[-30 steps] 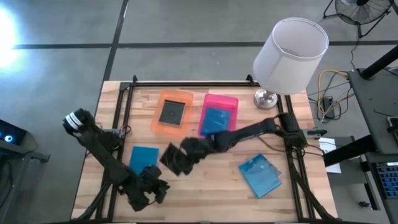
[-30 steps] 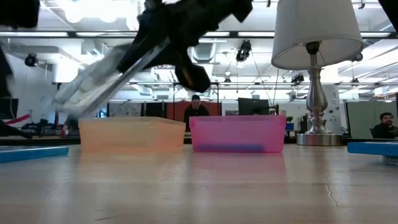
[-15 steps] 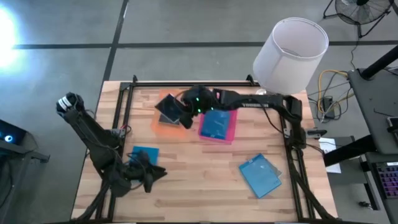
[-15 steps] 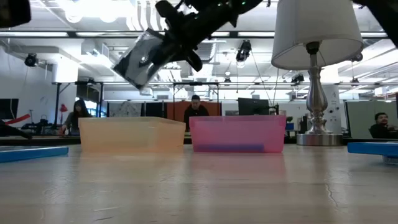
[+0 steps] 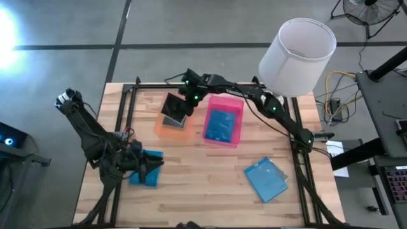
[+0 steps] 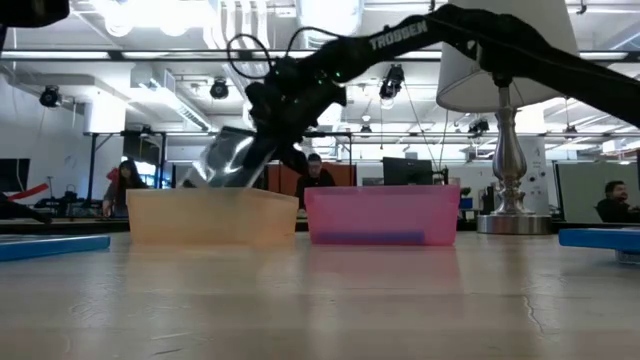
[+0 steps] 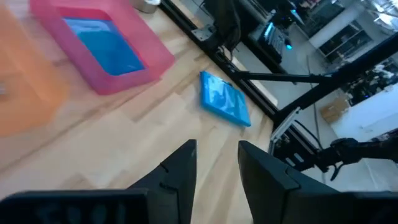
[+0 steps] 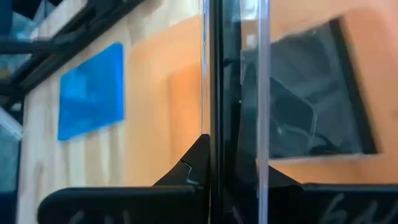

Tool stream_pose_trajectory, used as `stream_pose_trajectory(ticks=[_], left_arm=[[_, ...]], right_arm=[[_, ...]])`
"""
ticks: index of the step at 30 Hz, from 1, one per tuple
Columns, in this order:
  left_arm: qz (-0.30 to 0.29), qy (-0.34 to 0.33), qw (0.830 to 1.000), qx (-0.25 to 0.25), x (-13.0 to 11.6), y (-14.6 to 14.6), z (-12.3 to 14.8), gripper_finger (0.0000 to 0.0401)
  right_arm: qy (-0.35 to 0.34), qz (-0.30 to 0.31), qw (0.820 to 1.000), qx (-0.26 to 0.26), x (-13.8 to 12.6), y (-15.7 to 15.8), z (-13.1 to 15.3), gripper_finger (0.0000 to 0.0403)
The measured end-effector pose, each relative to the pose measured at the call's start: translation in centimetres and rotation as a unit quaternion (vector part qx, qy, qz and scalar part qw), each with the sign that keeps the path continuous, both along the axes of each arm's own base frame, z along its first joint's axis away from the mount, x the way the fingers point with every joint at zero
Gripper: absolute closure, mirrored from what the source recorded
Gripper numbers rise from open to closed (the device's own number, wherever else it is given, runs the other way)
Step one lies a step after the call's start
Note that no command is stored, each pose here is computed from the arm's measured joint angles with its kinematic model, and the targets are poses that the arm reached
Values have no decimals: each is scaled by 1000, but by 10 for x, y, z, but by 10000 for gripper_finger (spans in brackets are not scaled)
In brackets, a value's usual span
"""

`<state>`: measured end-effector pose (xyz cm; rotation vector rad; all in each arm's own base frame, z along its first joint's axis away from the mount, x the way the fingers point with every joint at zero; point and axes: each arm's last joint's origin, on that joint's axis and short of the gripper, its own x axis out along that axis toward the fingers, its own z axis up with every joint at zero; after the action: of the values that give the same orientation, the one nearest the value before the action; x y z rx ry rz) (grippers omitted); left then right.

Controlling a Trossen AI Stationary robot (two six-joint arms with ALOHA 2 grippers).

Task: Pick & place jewel cases by type
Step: Put the left black CD case into the orange bin, then put the left blue CD case into the pink bin

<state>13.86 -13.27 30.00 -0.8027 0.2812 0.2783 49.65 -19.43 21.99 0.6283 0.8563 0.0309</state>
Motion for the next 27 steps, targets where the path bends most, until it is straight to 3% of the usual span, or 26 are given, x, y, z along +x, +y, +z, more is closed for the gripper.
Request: stream_pose_trajectory(ticks=[2, 6, 14, 19, 23, 27], left_arm=[[2, 5, 1000, 1, -5, 6, 2, 301], [5, 8, 1000, 4, -14, 18, 5, 301], [12, 0, 1000, -14, -26, 34, -3, 301], [20, -5, 999, -38, -28, 37, -11, 301], [23, -11, 998, -53, -28, 36, -15, 301], [21, -7, 998, -52, -26, 34, -16, 301]], right_arm=[[1, -7, 1000, 17, -7, -10, -6, 390], [2, -11, 994, 107, -18, -28, -17, 389], [-24, -14, 988, 152, -13, -28, -23, 330], [-11, -62, 992, 113, -12, -31, -27, 271], [8, -134, 990, 35, -10, -35, -20, 227], [22, -200, 978, -61, -11, -27, 8, 204]])
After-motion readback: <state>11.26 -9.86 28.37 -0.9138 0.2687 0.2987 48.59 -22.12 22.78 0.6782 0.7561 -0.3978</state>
